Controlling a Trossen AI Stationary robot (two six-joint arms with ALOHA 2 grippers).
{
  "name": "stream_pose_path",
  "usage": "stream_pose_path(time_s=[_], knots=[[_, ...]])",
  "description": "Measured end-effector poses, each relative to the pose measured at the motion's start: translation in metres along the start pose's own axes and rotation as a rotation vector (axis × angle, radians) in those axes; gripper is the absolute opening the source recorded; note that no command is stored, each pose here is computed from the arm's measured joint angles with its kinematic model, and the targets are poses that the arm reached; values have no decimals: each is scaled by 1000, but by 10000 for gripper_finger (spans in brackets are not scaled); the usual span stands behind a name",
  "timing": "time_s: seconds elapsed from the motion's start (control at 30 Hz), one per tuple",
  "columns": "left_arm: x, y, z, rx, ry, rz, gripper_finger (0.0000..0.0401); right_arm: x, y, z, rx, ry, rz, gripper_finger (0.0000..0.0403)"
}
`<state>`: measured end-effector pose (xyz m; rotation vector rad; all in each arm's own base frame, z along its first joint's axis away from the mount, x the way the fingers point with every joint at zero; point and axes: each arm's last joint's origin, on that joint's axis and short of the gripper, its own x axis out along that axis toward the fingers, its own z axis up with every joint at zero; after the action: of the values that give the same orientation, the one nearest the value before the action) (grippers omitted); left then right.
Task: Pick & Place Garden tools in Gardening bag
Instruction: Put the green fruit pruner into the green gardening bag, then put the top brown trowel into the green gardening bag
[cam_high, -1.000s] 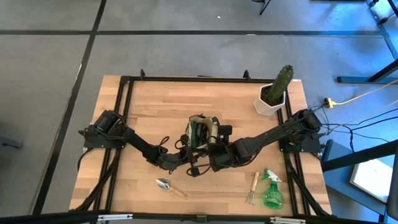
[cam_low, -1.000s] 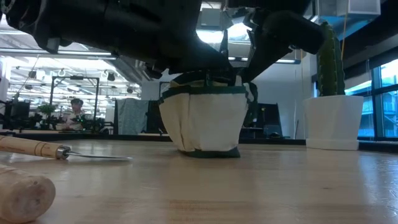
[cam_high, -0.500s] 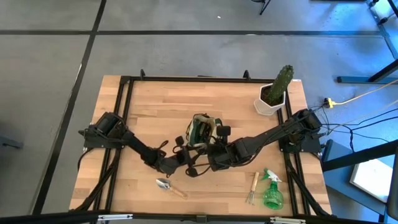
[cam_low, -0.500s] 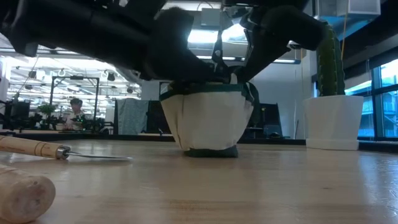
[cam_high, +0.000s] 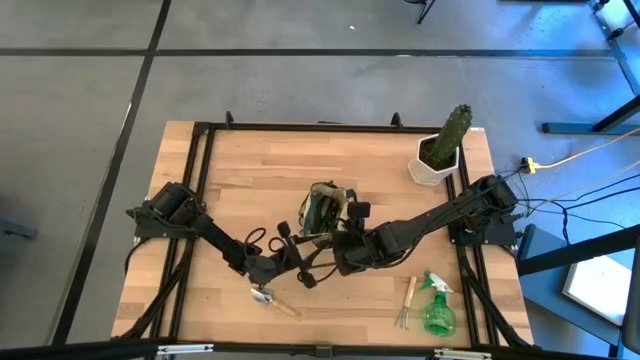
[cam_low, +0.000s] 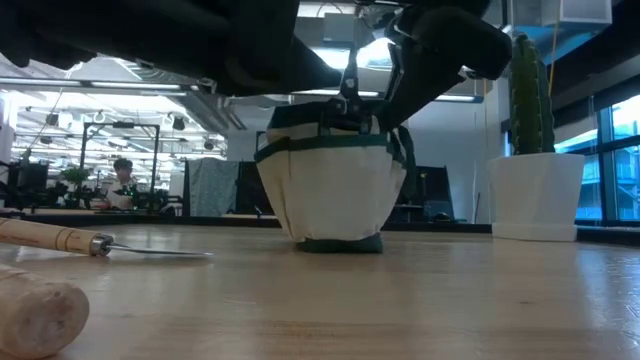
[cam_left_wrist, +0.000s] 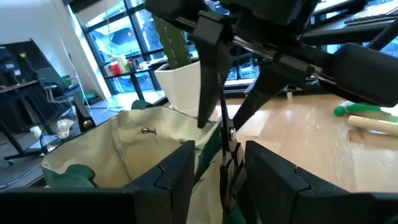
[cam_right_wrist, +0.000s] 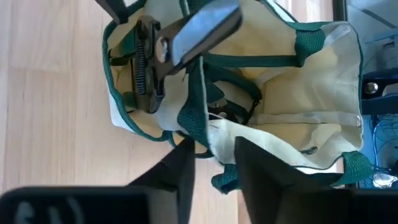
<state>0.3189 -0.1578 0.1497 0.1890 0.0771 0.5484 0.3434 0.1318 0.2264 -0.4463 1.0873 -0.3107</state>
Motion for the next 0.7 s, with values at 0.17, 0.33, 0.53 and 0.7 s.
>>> stream_pose_path(time_s=[0.17, 0.33, 0.53, 0.7], knots=[[-1, 0, 3, -16, -17, -2, 137, -2, 1, 0, -4, -17, -51, 171], [-5, -2, 7, -21, -40, -10, 137, -4, 3, -1, 4, -26, -70, 211], [-11, -3, 12, -1, -60, 6, 137, -9, 5, -1, -46, -16, -64, 230], [-17, -3, 20, -5, -76, 13, 137, -21, 1, 7, -37, -40, -1, 231]])
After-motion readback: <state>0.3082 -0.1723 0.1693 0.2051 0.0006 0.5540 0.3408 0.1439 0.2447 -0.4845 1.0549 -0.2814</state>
